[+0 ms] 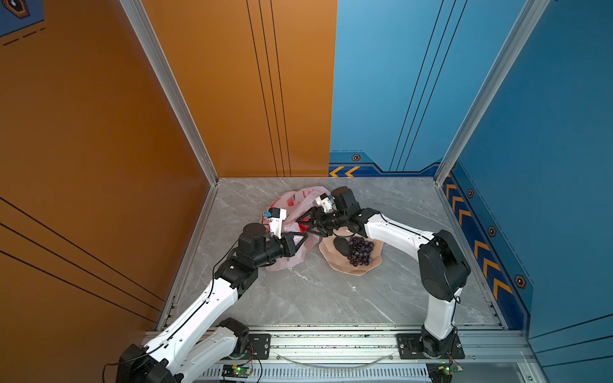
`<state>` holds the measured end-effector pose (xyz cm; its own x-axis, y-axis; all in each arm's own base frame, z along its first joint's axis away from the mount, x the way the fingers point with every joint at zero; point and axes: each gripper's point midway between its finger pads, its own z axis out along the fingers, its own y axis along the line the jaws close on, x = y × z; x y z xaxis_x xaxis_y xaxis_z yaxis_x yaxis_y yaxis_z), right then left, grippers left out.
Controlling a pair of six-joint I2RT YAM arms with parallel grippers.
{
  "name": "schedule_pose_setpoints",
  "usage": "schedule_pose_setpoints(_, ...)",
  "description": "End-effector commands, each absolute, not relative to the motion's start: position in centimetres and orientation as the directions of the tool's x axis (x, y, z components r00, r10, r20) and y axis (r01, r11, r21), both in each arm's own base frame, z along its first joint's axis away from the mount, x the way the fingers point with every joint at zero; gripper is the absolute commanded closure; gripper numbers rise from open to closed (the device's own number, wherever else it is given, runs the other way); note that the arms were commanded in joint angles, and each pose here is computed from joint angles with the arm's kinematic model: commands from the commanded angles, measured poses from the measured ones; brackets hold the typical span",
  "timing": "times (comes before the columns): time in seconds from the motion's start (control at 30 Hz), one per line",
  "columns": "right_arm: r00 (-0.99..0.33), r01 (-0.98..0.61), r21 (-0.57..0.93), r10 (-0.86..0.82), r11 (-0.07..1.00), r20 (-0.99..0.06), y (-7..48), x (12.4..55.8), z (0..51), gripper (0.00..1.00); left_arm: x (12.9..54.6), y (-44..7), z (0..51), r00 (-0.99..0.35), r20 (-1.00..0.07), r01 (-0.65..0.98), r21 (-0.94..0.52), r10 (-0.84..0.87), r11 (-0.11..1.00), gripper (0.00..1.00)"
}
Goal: Place the fruits into the plastic bag
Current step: 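Withdraw the right gripper from the bag back over the bowl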
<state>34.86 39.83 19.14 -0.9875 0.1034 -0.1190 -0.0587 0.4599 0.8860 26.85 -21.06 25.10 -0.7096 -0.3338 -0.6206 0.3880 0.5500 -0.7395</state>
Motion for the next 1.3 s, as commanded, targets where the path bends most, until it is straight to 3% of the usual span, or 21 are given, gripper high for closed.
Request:
schedule_pose_setpoints(0.0,-0.980,-0.100,0.847,0.095,0.522,-0.175,38.0,33.8,19.2,0.33,27.0,-20.6,25.7,-0.688,-0.627,0.394,-0.746,-0.365,0.537,1.00)
schedule_pose_setpoints(0.2,-0.961,-0.190,0.731,0.028,0.655,-0.276,33.5,31.9,19.6,0.30,27.0,-20.4,26.1,-0.684,-0.624,0.396,-0.752,-0.377,0.526,1.00)
schedule_pose_setpoints(0.37,-0.921,-0.284,0.472,-0.101,0.835,-0.376,27.5,30.6,18.8,0.22,26.9,-20.1,26.0,-0.678,-0.624,0.390,-0.753,-0.388,0.530,1.00)
schedule_pose_setpoints(0.53,-0.895,-0.334,0.244,-0.225,0.911,-0.386,23.5,30.4,17.7,0.14,26.9,-19.7,25.9,-0.675,-0.621,0.380,-0.756,-0.399,0.534,1.00)
schedule_pose_setpoints(0.83,-0.804,-0.500,-0.058,-0.488,0.864,-0.339,23.3,31.4,15.5,0.11,27.1,-19.6,26.1,-0.669,-0.622,0.381,-0.757,-0.407,0.530,1.00)
schedule_pose_setpoints(1.27,-0.767,-0.589,-0.127,-0.601,0.798,-0.226,26.1,33.0,10.9,0.17,27.1,-19.2,26.2,-0.664,-0.621,0.376,-0.759,-0.417,0.532,1.00)
